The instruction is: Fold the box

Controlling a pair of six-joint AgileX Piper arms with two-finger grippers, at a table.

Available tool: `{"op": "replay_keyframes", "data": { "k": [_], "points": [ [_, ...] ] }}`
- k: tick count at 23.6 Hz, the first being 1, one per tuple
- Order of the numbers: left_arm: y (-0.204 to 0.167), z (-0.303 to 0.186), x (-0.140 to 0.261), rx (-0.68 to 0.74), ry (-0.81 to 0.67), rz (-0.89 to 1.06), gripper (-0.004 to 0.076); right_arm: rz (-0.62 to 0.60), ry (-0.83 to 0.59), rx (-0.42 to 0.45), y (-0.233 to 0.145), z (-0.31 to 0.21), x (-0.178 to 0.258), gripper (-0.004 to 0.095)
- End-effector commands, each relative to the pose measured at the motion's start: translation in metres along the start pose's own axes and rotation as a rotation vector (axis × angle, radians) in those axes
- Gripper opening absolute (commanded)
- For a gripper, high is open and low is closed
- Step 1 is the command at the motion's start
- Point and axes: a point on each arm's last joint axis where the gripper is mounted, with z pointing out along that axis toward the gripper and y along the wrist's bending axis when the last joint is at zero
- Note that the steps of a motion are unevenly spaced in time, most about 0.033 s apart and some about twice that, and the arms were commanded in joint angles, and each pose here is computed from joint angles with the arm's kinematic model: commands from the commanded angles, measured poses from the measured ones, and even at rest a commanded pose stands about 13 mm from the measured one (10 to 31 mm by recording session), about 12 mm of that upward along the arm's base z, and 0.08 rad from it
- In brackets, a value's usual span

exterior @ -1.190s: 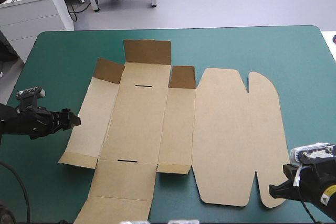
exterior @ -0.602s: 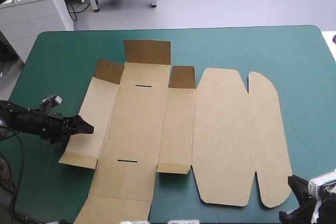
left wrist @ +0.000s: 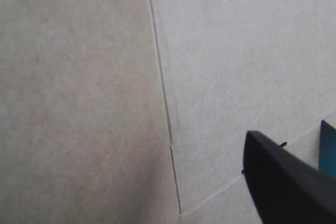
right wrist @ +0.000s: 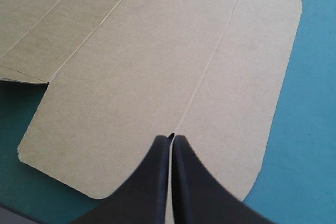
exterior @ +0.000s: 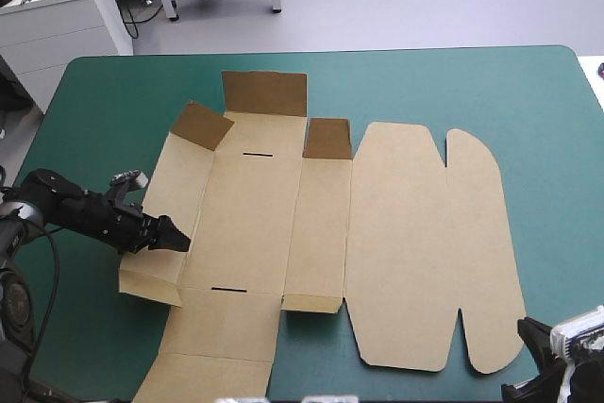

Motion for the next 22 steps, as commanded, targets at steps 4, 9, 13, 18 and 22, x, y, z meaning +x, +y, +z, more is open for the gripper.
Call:
{"op": "replay_keyframes", "data": {
  "k": [4, 9, 13, 18, 22],
  "points": [
    [-0.017, -0.008, 0.004, 0.082, 0.036, 0.039, -0.0011, -0.010, -0.065, 0.004, 0.000, -0.003, -0.011, -0.0001],
    [-0.017, -0.008, 0.004, 0.081, 0.036, 0.033, -0.0010, -0.008, -0.061, 0.000, 0.001, -0.003, -0.010, -0.0001],
    [-0.019, -0.015, -0.005, 0.064, 0.012, -0.005, -0.0010, -0.008, -0.057, 0.000, 0.001, -0.003, -0.010, -0.0001],
    [-0.032, -0.030, -0.024, -0.060, 0.028, 0.060, -0.0010, -0.008, -0.057, 0.000, 0.001, -0.003, -0.010, -0.0001],
    [-0.060, -0.044, -0.048, -0.257, 0.056, 0.200, -0.0010, -0.008, -0.056, 0.000, 0.001, -0.003, -0.010, -0.0001]
  ]
}}
